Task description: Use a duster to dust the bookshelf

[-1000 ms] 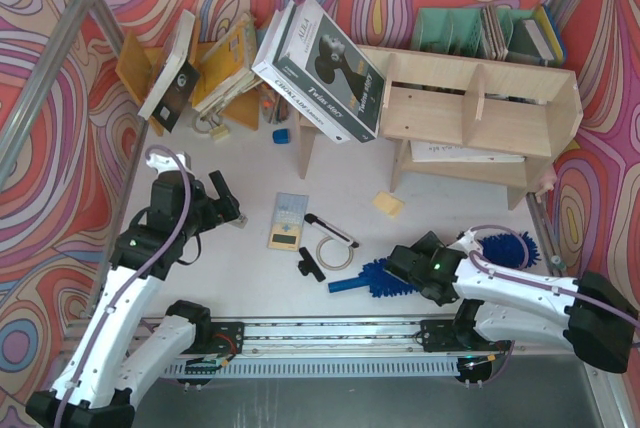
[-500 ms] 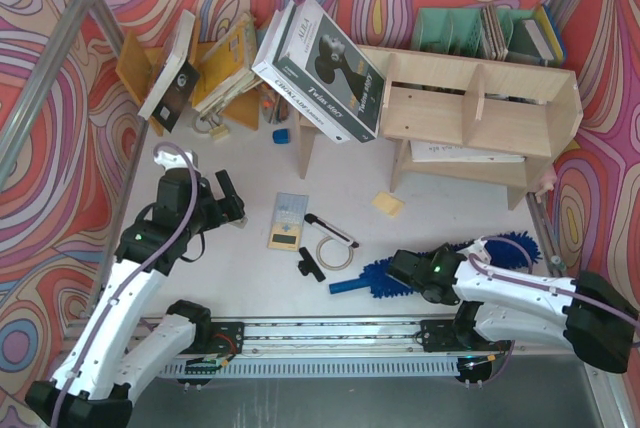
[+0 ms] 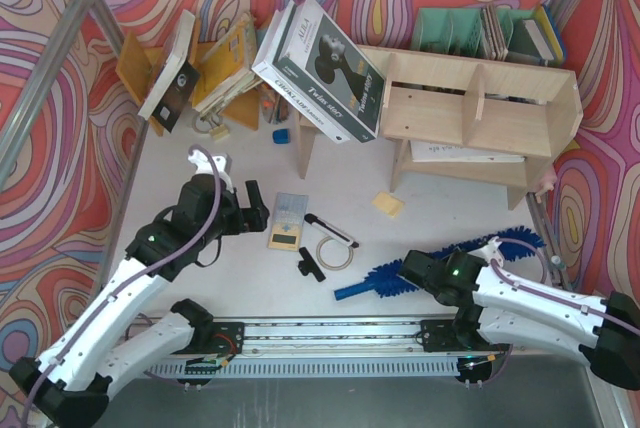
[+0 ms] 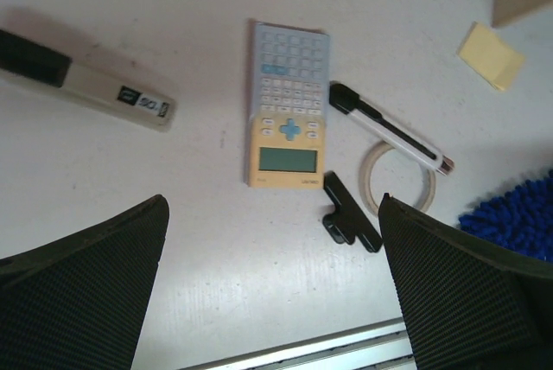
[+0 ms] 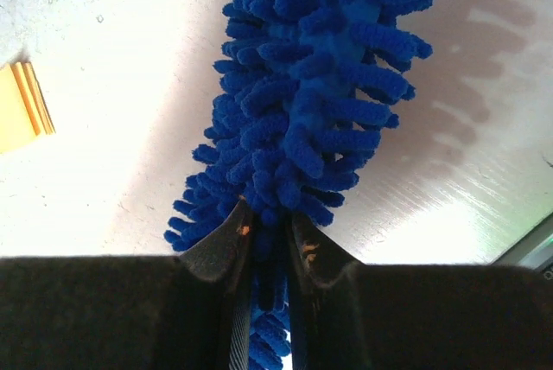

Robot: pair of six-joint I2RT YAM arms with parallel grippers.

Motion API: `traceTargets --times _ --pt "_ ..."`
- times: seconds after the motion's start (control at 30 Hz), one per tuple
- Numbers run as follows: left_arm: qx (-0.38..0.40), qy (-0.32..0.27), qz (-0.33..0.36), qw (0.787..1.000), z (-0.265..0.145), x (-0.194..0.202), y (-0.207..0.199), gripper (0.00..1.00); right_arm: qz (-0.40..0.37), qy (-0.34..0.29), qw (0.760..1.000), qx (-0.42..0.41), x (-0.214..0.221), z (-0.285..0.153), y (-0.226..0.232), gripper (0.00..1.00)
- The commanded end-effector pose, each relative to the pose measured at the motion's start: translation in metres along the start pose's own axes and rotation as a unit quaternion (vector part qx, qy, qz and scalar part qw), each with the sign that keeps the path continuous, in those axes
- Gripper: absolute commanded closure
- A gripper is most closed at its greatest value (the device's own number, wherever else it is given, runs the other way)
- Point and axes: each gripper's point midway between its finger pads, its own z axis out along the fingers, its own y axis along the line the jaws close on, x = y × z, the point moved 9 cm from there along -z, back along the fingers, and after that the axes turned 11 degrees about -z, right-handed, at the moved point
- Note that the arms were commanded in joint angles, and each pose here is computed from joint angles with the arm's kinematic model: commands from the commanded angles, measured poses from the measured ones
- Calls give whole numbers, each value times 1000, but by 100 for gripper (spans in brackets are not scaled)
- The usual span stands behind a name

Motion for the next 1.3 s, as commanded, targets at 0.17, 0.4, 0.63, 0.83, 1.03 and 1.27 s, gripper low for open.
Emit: traceTargets --times 0.17,0.4,0.63,0.83,1.03,1.27 --pt "66 -5 120 991 8 27 -51 2 82 -39 996 -3 -24 -14 3 86" --pt "153 27 252 955 22 77 -106 2 95 -51 994 -26 -36 -24 11 91" --pt "252 92 306 914 33 118 -138 2 93 -53 993 -45 -45 -35 16 92" --pt "288 170 333 882 40 138 -152 2 93 -49 993 -59 -48 -40 20 93" --pt "295 179 342 874 49 152 -153 2 98 -46 992 -71 -52 -44 21 93" --pt "277 152 358 879 66 162 -156 5 98 -46 991 -83 -56 -50 26 93"
